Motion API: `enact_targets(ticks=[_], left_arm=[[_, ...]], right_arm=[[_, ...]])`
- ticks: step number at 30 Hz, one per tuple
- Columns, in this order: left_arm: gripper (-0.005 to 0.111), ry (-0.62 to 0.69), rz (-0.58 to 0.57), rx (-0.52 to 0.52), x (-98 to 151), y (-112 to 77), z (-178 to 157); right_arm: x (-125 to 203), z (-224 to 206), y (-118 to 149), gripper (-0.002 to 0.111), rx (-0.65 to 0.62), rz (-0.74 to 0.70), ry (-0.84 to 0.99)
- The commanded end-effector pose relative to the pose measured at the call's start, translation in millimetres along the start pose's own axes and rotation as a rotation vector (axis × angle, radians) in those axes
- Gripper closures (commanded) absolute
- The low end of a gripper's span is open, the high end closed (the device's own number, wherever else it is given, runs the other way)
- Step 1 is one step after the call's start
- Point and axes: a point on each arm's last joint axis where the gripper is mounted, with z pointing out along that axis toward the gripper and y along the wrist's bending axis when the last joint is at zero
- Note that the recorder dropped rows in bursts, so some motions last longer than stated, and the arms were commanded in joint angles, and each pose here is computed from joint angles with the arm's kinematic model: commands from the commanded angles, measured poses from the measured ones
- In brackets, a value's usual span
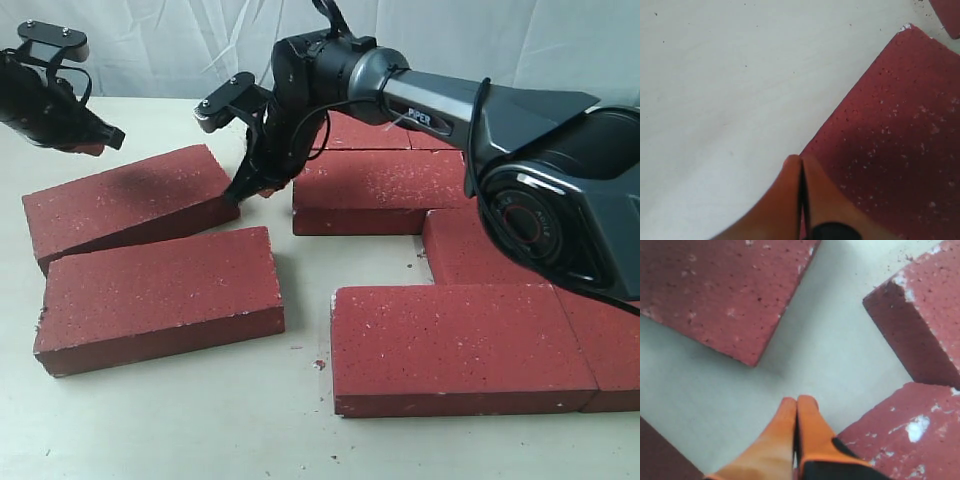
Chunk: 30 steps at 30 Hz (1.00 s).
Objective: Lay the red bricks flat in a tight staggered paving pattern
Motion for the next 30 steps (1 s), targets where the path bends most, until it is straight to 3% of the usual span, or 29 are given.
enact_targets(ticks=[1,25,30], left_arm=[[0.107,-0.021,0.005,-0.001,-2.0,-1.0,-3.7],[0.107,-0.026,0.008,-0.004,-2.5,-0.7,-3.7],[0.107,-0.026,0.008,-0.004,-2.5,-0.7,-3.7]], right_arm=[[1.9,-0.4,-6.0,0.109,0.046,-0.003,0.022],[24.3,-0.5,-31.7,0.109,0.313,-0.106,0.268],[32.6,-2.8,-49.7,0.109,0.321,-0.054,0.276]])
